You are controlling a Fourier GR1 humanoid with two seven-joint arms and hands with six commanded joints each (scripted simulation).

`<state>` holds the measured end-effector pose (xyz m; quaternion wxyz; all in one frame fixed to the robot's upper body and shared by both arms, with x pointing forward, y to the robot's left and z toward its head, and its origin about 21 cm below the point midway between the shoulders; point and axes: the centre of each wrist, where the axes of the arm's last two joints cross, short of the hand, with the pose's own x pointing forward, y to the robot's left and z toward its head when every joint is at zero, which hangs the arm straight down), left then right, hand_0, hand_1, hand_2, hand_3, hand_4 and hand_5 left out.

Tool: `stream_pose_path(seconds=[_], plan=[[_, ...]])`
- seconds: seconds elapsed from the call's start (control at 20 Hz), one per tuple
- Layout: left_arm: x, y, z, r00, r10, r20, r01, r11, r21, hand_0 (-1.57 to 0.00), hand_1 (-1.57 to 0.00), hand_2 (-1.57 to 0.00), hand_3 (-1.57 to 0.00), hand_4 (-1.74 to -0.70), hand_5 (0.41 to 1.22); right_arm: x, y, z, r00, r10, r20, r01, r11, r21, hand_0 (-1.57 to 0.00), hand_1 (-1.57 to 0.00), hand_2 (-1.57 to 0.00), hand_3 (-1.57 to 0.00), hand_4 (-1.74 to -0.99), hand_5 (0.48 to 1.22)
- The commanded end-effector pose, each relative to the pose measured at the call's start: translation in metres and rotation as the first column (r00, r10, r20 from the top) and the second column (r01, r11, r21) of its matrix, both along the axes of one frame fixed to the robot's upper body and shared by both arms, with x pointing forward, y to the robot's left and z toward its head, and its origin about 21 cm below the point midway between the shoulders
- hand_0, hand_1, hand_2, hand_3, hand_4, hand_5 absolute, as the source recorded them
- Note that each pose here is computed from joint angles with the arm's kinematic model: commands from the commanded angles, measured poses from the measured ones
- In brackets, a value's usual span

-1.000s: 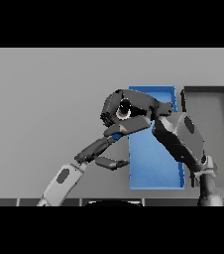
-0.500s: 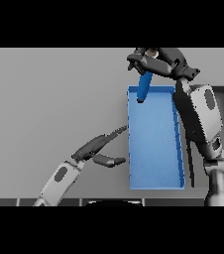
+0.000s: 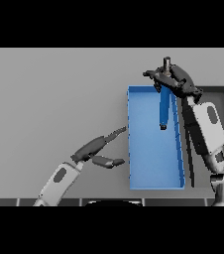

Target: Pick up the blue pipe and place it into the blue bin.

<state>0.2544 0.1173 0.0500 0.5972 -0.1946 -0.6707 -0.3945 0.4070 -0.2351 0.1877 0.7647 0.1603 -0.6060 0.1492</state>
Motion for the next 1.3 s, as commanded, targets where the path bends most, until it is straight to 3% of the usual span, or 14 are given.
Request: stream_pose_path(seconds=[0.0, 0.05, 0.2, 0.3, 0.35, 0.4, 0.45, 0.55, 0.65, 0.75, 0.9, 1.1, 1.2, 1.25], plan=[[-0.002, -0.004, 0.0, 1.0, 0.001, -0.005, -0.001, 1.0, 0.001, 0.0, 0.0, 0.0, 0.0, -0.87, 0.479, -0.002, -0.004, -0.013, 0.998, -0.039, -0.039, 0.038, 0.999, -0.016, -1.57, -1.57, -1.57, -1.57, -1.499, 1.221], [-0.003, -0.004, 0.0, 1.0, 0.003, -0.005, -0.003, 1.0, -0.004, 0.0, 0.0, 0.0, 0.0, -0.88, 0.479, -0.007, -0.007, -0.018, 0.995, -0.056, -0.08, 0.052, 0.997, -0.048, -1.57, -1.57, -1.57, -1.57, -1.499, 1.221], [-0.001, -0.002, 0.0, 1.0, 0.007, 0.002, -0.007, 1.0, 0.001, 0.0, 0.0, 0.0, 0.0, -0.88, 0.476, -0.014, -0.023, -0.039, 0.977, -0.093, -0.192, 0.064, 0.986, -0.153, -1.57, -1.57, -1.57, -0.82, -1.617, 1.221], [0.0, -0.001, -0.001, 1.0, 0.008, -0.016, -0.008, 1.0, 0.002, 0.0, 0.0, 0.0, 0.0, -0.88, 0.481, -0.019, -0.022, -0.056, 0.966, -0.091, -0.241, 0.038, 0.976, -0.214, -1.57, -1.57, -1.57, -0.62, -1.662, 1.221], [0.0, -0.001, 0.001, 1.0, 0.006, -0.009, -0.006, 1.0, 0.002, 0.0, 0.0, 0.0, 0.0, -0.89, 0.483, -0.023, -0.023, -0.066, 0.956, -0.112, -0.271, 0.044, 0.968, -0.246, -1.57, -1.57, -1.57, -0.81, -1.617, 1.199], [0.0, -0.004, 0.002, 1.0, 0.006, -0.007, -0.006, 1.0, 0.004, 0.0, 0.0, 0.0, 0.0, -0.89, 0.486, -0.022, -0.027, -0.075, 0.939, -0.144, -0.311, 0.057, 0.961, -0.271, -1.57, -1.51, -1.45, -0.96, -1.573, 1.188], [0.001, -0.002, 0.004, 1.0, 0.004, -0.001, -0.004, 1.0, 0.004, 0.0, 0.0, 0.0, 0.0, -0.88, 0.49, -0.02, -0.029, -0.081, 0.919, -0.168, -0.356, 0.066, 0.957, -0.281, -1.26, -1.21, -1.16, -0.77, -1.515, 1.176], [0.001, -0.002, 0.003, 1.0, 0.003, -0.005, -0.003, 1.0, 0.011, 0.0, 0.0, 0.0, 0.0, -0.88, 0.495, -0.019, -0.027, -0.091, 0.877, -0.185, -0.443, 0.065, 0.96, -0.272, -0.8, -0.77, -0.74, -0.49, -1.385, 1.114], [-0.001, -0.003, -0.001, 1.0, -0.001, -0.003, 0.001, 1.0, 0.007, 0.0, 0.0, 0.0, 0.0, -0.88, 0.497, -0.018, -0.026, -0.091, 0.871, -0.133, -0.473, -0.002, 0.962, -0.274, -0.51, -0.5, -0.48, -0.31, -1.296, 1.152], [0.0, -0.007, 0.001, 1.0, 0.002, 0.001, -0.002, 1.0, -0.002, 0.0, 0.0, 0.0, 0.0, -0.88, 0.495, -0.02, -0.024, -0.087, 0.886, -0.094, -0.454, -0.069, 0.941, -0.33, -0.33, -0.32, -0.3, -0.2, -1.23, 1.056], [0.002, -0.007, 0.002, 1.0, 0.007, 0.001, -0.007, 1.0, 0.006, 0.0, 0.0, 0.0, 0.0, -0.88, 0.49, -0.022, -0.021, -0.087, 0.907, -0.056, -0.417, -0.14, 0.894, -0.426, -0.17, -0.16, -0.16, -0.1, -1.16, 0.945], [-0.002, -0.004, 0.0, 1.0, 0.005, -0.008, -0.005, 1.0, -0.001, 0.0, 0.0, 0.0, 0.0, -0.88, 0.48, -0.023, -0.02, -0.091, 0.922, -0.045, -0.385, -0.16, 0.861, -0.483, -0.07, -0.07, -0.06, -0.04, -1.131, 0.829], [0.0, -0.006, 0.003, 1.0, 0.013, -0.005, -0.013, 1.0, 0.009, 0.0, 0.0, 0.0, 0.0, -0.88, 0.476, -0.021, -0.019, -0.088, 0.922, -0.04, -0.385, -0.163, 0.861, -0.481, -0.38, -0.18, -0.08, -0.03, -1.144, 0.792], [-0.001, -0.007, -0.001, 1.0, 0.01, -0.005, -0.01, 1.0, 0.012, 0.0, 0.0, 0.0, 0.0, -0.88, 0.474, -0.021, -0.019, -0.088, 0.922, -0.044, -0.386, -0.16, 0.862, -0.48, -0.3, -0.15, -0.07, -0.02, -1.152, 0.778]])
